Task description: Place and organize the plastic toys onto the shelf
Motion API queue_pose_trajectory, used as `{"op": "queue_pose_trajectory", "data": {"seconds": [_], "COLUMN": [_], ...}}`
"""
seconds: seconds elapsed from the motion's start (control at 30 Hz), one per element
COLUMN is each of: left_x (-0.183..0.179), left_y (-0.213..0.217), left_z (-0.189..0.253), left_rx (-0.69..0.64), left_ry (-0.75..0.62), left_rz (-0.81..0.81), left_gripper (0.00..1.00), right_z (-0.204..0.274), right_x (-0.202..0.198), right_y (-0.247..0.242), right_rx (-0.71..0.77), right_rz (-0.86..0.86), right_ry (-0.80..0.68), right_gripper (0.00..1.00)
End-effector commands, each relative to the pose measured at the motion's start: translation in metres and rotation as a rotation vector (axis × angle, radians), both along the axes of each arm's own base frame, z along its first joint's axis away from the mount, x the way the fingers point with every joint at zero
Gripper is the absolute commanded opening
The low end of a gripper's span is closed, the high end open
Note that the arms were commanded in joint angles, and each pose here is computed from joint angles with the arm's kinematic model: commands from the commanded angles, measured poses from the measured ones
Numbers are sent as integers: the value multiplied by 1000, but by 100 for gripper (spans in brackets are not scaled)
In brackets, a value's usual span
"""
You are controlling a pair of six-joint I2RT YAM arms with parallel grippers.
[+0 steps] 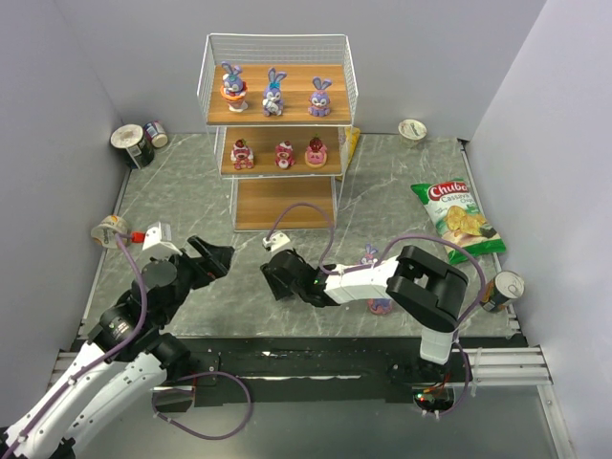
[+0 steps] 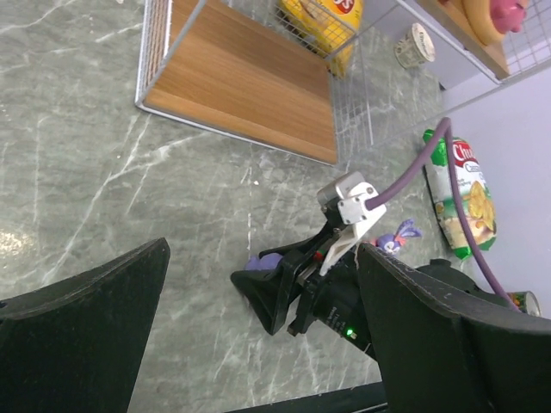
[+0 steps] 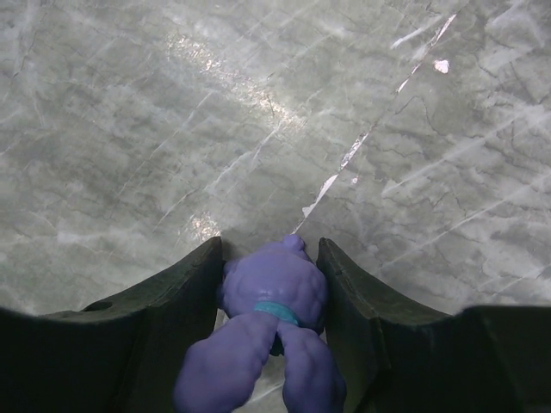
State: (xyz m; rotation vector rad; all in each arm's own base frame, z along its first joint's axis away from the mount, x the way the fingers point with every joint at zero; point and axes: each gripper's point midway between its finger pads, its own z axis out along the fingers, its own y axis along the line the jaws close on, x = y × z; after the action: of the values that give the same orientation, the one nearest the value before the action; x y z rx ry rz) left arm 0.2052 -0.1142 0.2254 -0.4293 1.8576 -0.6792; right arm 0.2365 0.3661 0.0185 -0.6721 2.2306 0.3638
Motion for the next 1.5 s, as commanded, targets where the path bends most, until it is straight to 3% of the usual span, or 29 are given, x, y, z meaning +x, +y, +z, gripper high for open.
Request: {"op": "queue_pose_trajectory", "data": {"seconds": [0.0, 0.13, 0.23, 0.4, 0.63, 1.07, 1.47], "left_x": [2, 4, 6, 7, -3, -24, -20], "left_y": [3, 3, 3, -1, 17, 35, 35], "left_z": [-4, -9, -14, -16, 7, 44, 34], "left_rx": [-3, -1, -14, -57, 5, 49, 86], "left_ry": [17, 37, 52, 37, 11, -129, -108], "left_rz": [33, 45, 64, 57, 80, 30, 39], "left_gripper": [96, 96, 96, 96, 96, 96, 96], "right_z": [7, 22, 36, 55, 40, -17, -31], "right_x": [-3, -3, -4, -15, -36, -24, -15], "right_y": [-2, -7, -13, -25, -32, -29, -19], "right_rx": [26, 43, 73, 141, 154, 127, 127], "right_rz": [-9, -22, -46, -83, -138, -293, -347], "right_ry": [14, -10, -19, -7, -42, -159, -248], "right_gripper": [69, 87, 93, 96, 96, 88, 68]}}
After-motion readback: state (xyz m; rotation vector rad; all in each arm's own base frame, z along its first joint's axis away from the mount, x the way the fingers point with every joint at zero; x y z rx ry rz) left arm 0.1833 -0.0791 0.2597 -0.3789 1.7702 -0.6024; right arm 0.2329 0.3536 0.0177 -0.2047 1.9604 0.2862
